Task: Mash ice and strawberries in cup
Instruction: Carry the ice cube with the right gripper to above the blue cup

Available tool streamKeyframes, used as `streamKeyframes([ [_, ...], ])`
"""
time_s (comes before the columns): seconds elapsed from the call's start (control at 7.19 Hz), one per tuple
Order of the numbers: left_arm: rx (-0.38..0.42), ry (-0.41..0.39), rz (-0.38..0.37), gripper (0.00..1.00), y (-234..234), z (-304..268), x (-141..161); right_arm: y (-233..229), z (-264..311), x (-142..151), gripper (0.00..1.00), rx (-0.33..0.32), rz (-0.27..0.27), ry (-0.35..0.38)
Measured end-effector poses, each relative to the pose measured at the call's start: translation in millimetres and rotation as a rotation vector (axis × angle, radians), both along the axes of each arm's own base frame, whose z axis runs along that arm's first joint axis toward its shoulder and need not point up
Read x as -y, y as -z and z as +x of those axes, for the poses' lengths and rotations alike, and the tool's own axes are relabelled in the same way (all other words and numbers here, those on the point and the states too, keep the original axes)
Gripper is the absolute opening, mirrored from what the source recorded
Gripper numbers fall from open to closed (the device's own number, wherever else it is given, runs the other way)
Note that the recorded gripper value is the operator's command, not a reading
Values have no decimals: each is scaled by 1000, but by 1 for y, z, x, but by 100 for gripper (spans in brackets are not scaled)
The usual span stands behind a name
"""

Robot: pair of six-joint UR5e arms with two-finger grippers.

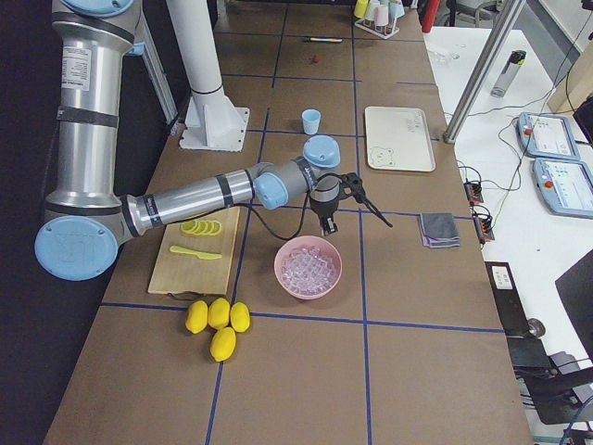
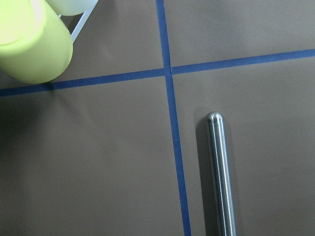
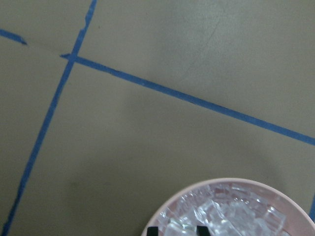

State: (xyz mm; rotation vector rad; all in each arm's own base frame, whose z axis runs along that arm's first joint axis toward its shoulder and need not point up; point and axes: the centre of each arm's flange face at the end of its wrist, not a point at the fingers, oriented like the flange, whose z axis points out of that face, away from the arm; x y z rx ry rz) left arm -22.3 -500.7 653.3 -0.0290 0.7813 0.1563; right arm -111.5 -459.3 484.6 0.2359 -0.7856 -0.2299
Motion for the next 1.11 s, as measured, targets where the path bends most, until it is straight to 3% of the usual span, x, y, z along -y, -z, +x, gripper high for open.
streamKeyframes([
  [0.56, 0, 1, 6, 100, 2, 0, 1, 133, -132, 29, 2, 113, -172, -107],
  [0.84, -1, 1, 12, 100, 6, 0, 3, 219, -216, 20, 2, 99, -234, -118],
  [1.11, -1, 1, 12, 100, 6, 0, 3, 285, -297, -5, 3, 72, -246, -131],
])
